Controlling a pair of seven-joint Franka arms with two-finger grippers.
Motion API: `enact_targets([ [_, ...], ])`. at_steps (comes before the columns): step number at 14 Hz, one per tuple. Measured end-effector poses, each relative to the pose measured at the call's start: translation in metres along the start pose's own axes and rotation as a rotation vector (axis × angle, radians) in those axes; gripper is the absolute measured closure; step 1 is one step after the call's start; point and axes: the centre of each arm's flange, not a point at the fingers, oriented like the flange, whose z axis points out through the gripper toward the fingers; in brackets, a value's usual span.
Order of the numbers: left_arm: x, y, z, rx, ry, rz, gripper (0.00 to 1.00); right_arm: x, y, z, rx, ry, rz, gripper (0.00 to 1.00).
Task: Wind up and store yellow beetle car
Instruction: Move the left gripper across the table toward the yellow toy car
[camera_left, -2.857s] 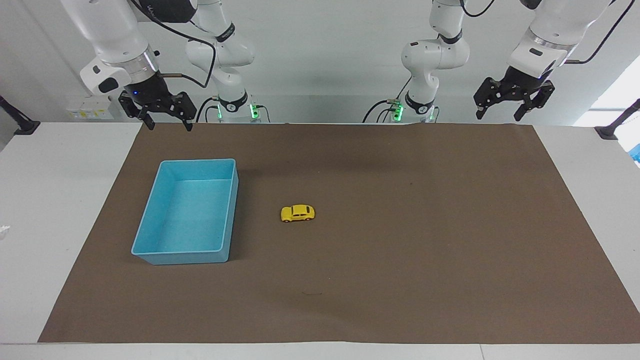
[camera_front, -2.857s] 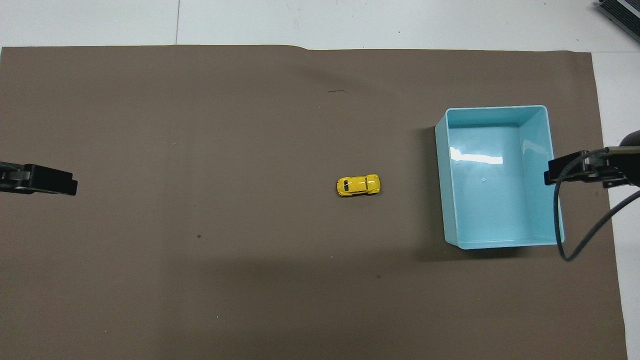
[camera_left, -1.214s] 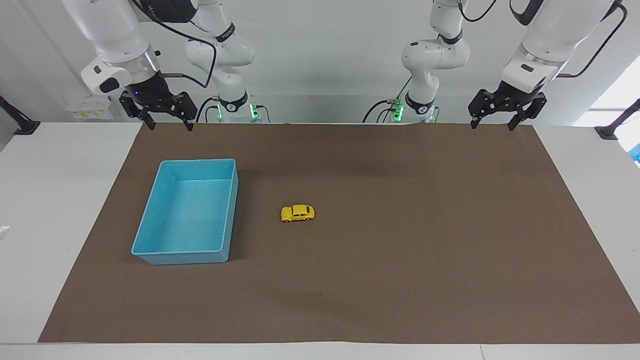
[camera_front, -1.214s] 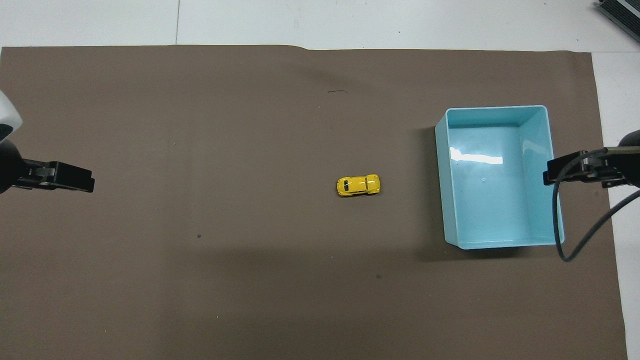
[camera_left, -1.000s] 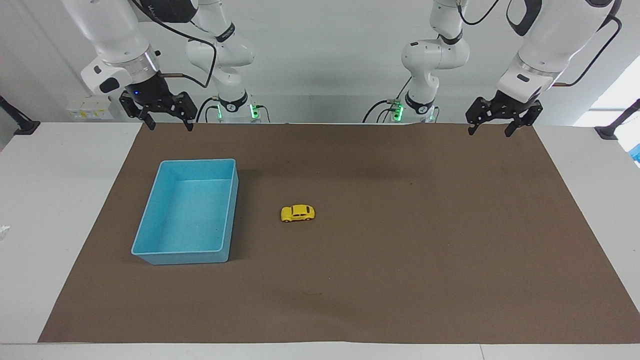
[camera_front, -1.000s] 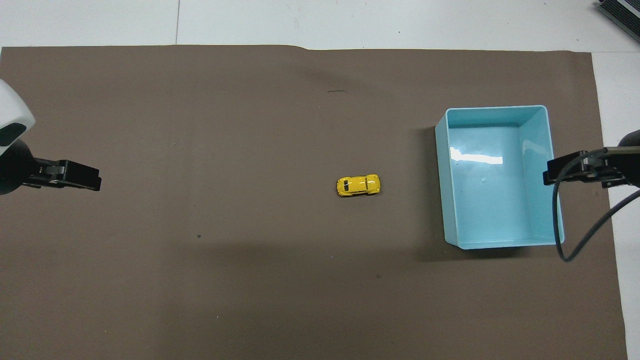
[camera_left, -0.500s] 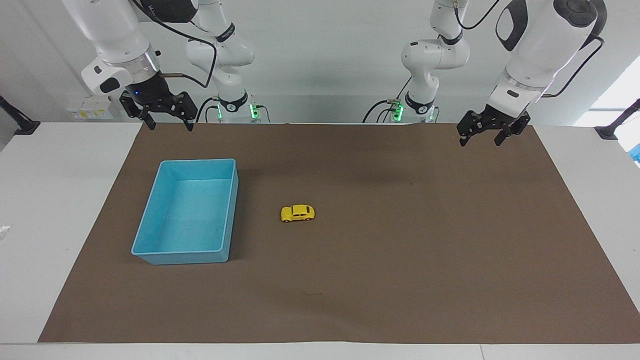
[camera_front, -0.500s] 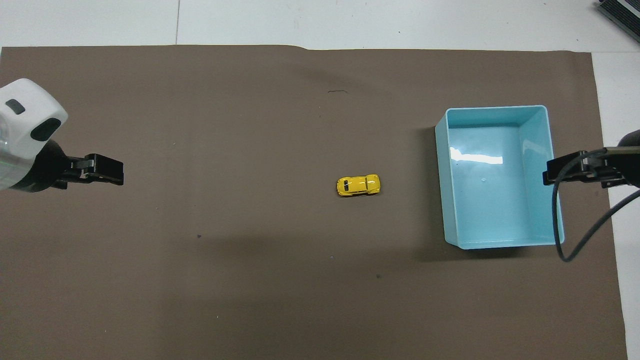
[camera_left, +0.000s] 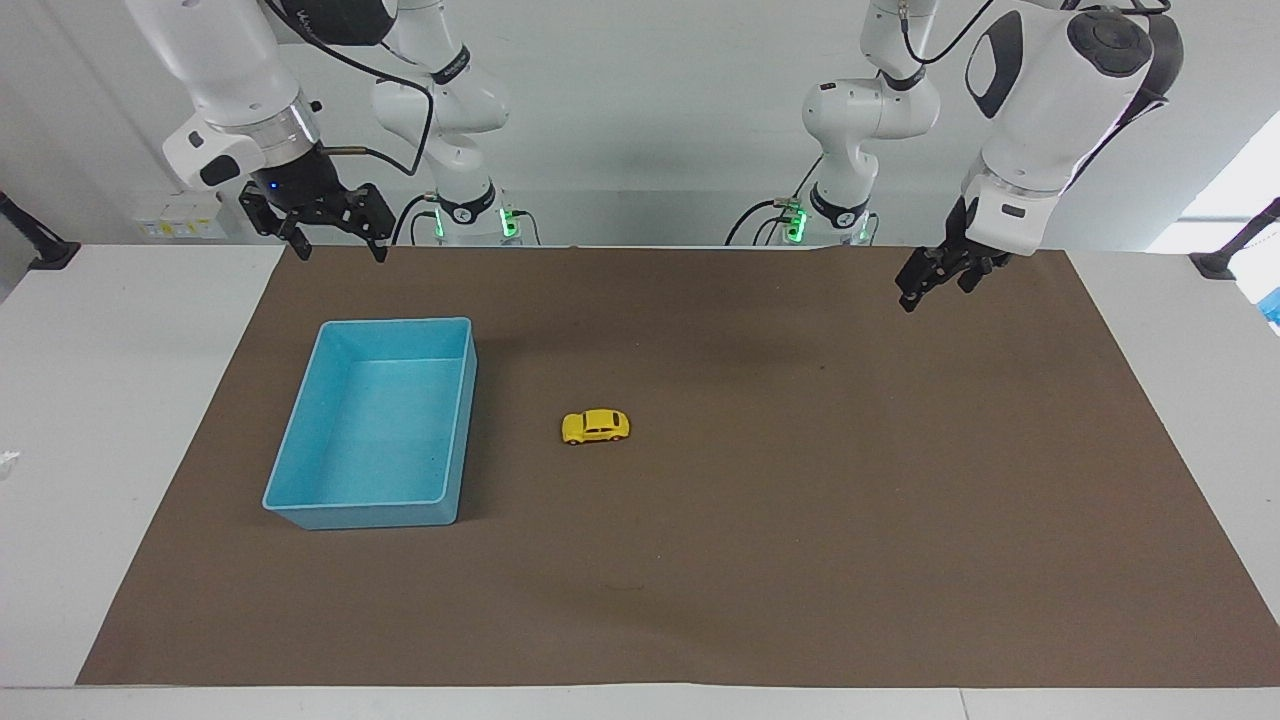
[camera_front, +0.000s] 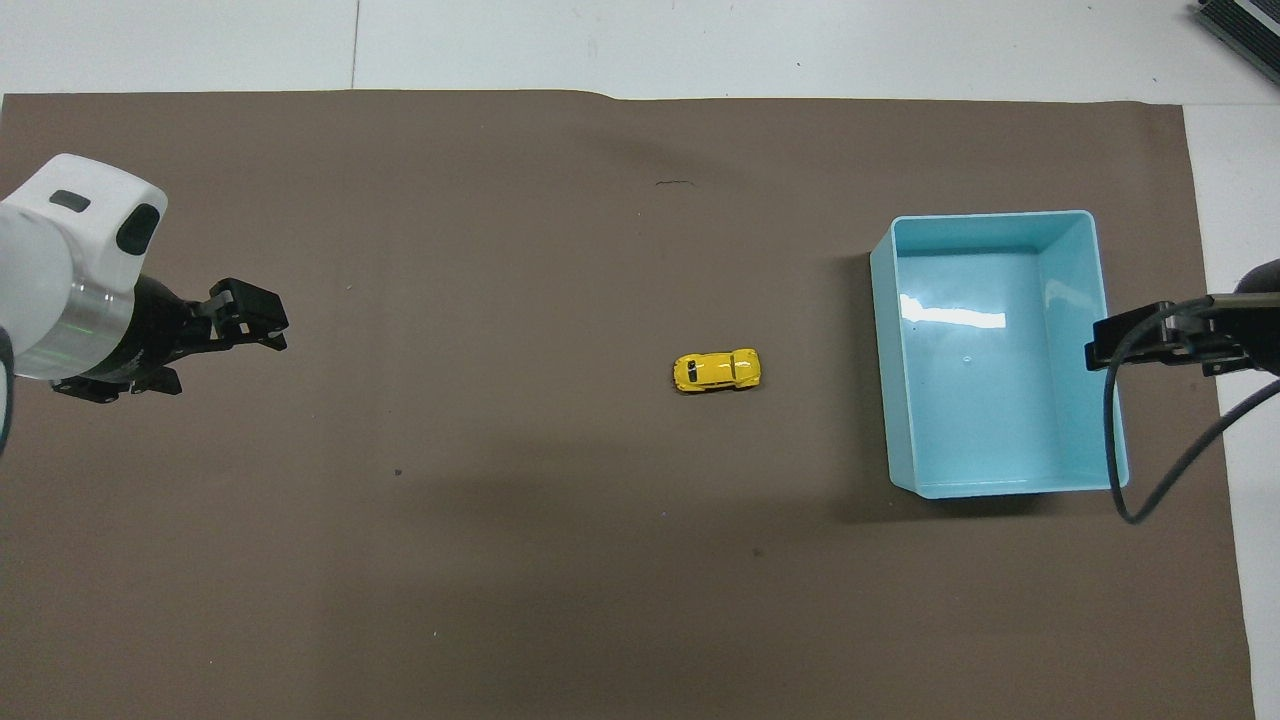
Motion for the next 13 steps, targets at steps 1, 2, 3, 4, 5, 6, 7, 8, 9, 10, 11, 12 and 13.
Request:
enact_targets([
  [1,-0.002,0.005,0.002,-0.01,-0.005,-0.062,0.0,0.0,0.0,0.0,0.0,0.0,0.0,0.0],
  [2,-0.004,0.009,0.004,-0.019,-0.008,-0.128,0.0,0.0,0.0,0.0,0.0,0.0,0.0,0.0],
  [3,-0.005,0.013,0.006,-0.025,-0.01,-0.196,0.0,0.0,0.0,0.0,0.0,0.0,0.0,0.0],
  [4,-0.006,0.016,0.008,-0.028,-0.011,-0.256,0.0,0.0,0.0,0.0,0.0,0.0,0.0,0.0],
  [5,-0.008,0.019,0.01,-0.03,-0.013,-0.315,0.0,0.0,0.0,0.0,0.0,0.0,0.0,0.0],
  [6,-0.009,0.021,0.011,-0.034,-0.02,-0.379,0.0,0.0,0.0,0.0,0.0,0.0,0.0,0.0],
  [7,-0.01,0.022,0.012,-0.043,-0.025,-0.441,0.0,0.0,0.0,0.0,0.0,0.0,0.0,0.0],
  [8,-0.01,0.025,0.013,-0.057,-0.023,-0.504,0.0,0.0,0.0,0.0,0.0,0.0,0.0,0.0],
  [9,-0.01,0.029,0.014,-0.072,-0.018,-0.566,0.0,0.0,0.0,0.0,0.0,0.0,0.0,0.0],
  [10,-0.012,0.035,0.017,-0.087,-0.012,-0.64,0.0,0.0,0.0,0.0,0.0,0.0,0.0,0.0],
  [11,-0.014,0.042,0.021,-0.098,-0.009,-0.712,0.0,0.0,0.0,0.0,0.0,0.0,0.0,0.0],
  [12,-0.016,0.051,0.026,-0.11,-0.008,-0.771,0.0,0.0,0.0,0.0,0.0,0.0,0.0,0.0],
  [13,-0.018,0.062,0.031,-0.121,-0.007,-0.821,0.0,0.0,0.0,0.0,0.0,0.0,0.0,0.0],
])
